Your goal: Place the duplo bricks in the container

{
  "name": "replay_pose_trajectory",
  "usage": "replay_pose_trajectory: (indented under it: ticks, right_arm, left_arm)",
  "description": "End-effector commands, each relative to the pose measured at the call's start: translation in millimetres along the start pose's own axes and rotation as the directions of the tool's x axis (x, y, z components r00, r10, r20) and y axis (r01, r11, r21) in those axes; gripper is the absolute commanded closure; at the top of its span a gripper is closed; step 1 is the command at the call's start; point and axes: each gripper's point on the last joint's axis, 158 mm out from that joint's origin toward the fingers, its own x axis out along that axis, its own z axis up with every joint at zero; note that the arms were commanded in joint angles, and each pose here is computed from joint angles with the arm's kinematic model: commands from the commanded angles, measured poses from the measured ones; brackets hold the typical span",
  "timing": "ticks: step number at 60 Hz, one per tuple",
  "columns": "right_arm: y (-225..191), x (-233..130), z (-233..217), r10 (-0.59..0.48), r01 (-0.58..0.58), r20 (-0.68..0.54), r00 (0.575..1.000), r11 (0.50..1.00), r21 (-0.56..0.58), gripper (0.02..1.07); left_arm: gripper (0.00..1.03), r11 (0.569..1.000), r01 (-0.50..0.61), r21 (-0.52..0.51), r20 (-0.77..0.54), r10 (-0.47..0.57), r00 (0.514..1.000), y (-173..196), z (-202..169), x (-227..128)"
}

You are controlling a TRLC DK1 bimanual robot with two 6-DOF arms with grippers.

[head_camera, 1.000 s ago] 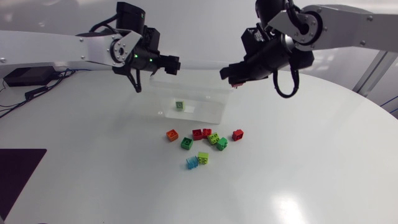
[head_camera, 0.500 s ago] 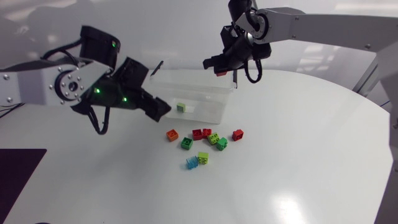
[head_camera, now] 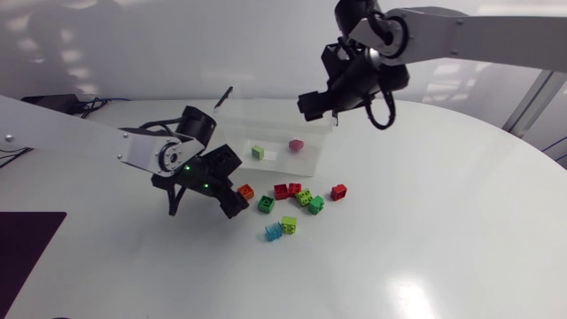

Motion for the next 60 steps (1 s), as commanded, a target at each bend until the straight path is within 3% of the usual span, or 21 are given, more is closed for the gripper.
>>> replay_pose_trajectory:
  ticks: [1,9,16,18,23,31,37,52,60]
  right_arm:
    - [4,-19,-28,0.011,-0.011,-0.016,1.0,1.0,-0.027,0.07]
    - [7,-23,-87,0.032,-0.034,-0.065,0.997,0.999,-0.037,0.07]
    - [3,-8,-132,0.029,-0.035,-0.114,0.993,0.998,-0.049,0.07]
    - [3,0,-145,0.036,-0.043,-0.127,0.991,0.998,-0.046,0.07]
    - [1,16,-167,0.04,-0.048,-0.15,0.988,0.998,-0.052,0.07]
    - [-12,39,-180,0.017,-0.026,-0.163,0.986,0.998,-0.05,0.07]
    - [-23,54,-183,0.004,-0.013,-0.171,0.985,0.999,-0.049,0.07]
    - [-37,88,-187,-0.008,-0.006,-0.201,0.98,0.998,-0.067,0.08]
    - [-38,99,-183,-0.008,-0.007,-0.199,0.98,0.997,-0.073,0.17]
  left_arm:
    - [0.1,0.999,0.008,0.049,0.001,-0.008,1.0,11,4,15]
    - [0.11,0.998,0.003,0.061,0.003,-0.003,1.0,23,4,33]
    - [0.24,0.998,0.016,0.061,0.016,-0.017,1.0,26,6,41]
    - [0.34,0.998,0.014,0.064,0.021,-0.016,1.0,27,7,44]
    - [0.75,0.998,0.019,0.065,0.033,-0.021,0.999,28,11,49]
    - [0.77,0.997,0.042,0.071,0.048,-0.046,0.998,21,14,47]
    - [0.78,0.997,0.029,0.071,0.089,-0.035,0.995,18,26,22]
    - [0.79,0.996,-0.041,0.082,0.245,0.02,0.969,5,67,-84]
    - [0.79,0.992,-0.1,0.075,0.359,0.067,0.931,3,101,-144]
